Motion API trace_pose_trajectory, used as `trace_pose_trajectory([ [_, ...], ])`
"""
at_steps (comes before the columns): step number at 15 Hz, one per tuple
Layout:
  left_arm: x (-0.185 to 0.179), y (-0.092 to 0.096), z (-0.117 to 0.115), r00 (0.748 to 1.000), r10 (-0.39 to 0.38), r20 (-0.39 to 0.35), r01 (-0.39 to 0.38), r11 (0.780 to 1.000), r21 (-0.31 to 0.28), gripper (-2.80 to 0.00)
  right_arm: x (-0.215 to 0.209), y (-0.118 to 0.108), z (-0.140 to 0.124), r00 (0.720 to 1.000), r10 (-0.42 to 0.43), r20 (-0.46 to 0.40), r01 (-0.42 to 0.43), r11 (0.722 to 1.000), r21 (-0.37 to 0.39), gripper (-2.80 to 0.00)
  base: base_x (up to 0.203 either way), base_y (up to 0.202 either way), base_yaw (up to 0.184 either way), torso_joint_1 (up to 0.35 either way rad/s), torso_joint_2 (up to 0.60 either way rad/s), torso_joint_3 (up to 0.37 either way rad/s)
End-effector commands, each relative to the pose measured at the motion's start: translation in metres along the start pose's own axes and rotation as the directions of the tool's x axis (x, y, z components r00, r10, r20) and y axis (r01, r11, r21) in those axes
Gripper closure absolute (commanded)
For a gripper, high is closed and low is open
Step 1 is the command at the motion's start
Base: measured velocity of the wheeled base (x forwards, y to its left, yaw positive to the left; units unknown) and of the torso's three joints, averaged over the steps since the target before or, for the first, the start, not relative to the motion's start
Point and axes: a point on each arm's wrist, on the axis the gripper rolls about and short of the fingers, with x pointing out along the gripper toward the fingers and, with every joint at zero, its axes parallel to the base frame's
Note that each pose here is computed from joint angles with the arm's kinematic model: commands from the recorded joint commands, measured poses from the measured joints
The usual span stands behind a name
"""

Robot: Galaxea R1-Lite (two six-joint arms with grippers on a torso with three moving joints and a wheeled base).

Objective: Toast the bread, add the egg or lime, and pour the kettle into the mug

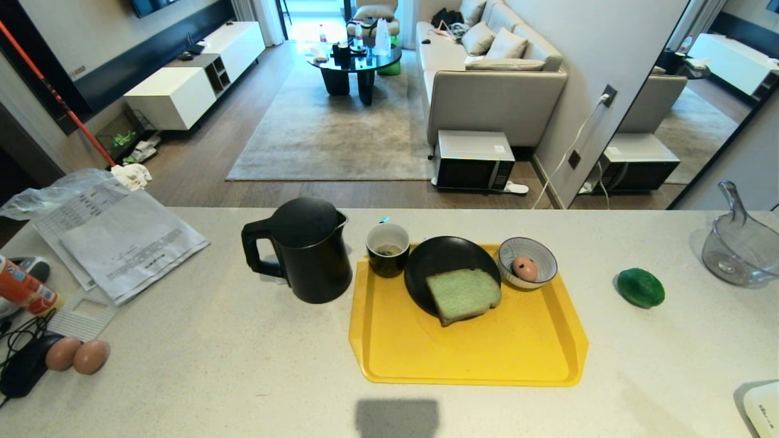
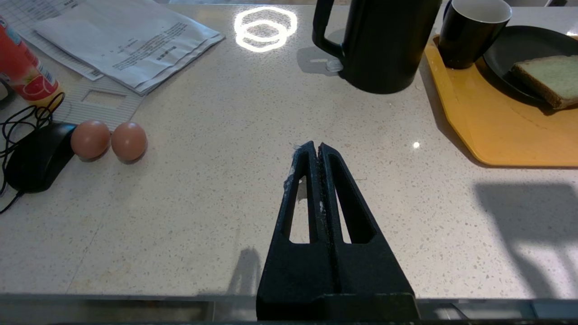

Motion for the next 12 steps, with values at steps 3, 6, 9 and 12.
trace_pose_trajectory([
  [3, 0.0008, 0.0, -0.0039, 1.0, 0.001, -0.012, -0.001, 1.0, -0.001, 0.0, 0.0, 0.0, 0.0, 1.0, 0.0, -0.001, 0.0, 1.0, -0.001, 0.0, 0.0, 0.0, 0.0, -0.052, 0.12, 0.057],
  [6, 0.0008, 0.0, -0.0039, 1.0, 0.001, -0.012, -0.001, 1.0, -0.003, 0.0, 0.0, 0.0, 0.0, 1.0, 0.0, -0.001, 0.0, 1.0, 0.0, 0.0, 0.0, 0.0, 0.0, -0.064, 0.12, 0.061],
  [9, 0.0008, 0.0, -0.0039, 1.0, 0.001, -0.012, -0.001, 1.0, -0.003, 0.0, 0.0, 0.0, 0.0, 1.0, 0.0, -0.001, 0.0, 1.0, 0.0, 0.0, 0.0, 0.0, 0.0, -0.06, 0.13, 0.065],
  [12, 0.0008, 0.0, -0.0039, 1.0, 0.001, -0.012, -0.001, 1.0, -0.003, 0.0, 0.0, 0.0, 0.0, 1.0, 0.0, -0.001, 0.0, 1.0, 0.0, 0.0, 0.0, 0.0, 0.0, -0.059, 0.12, 0.06],
])
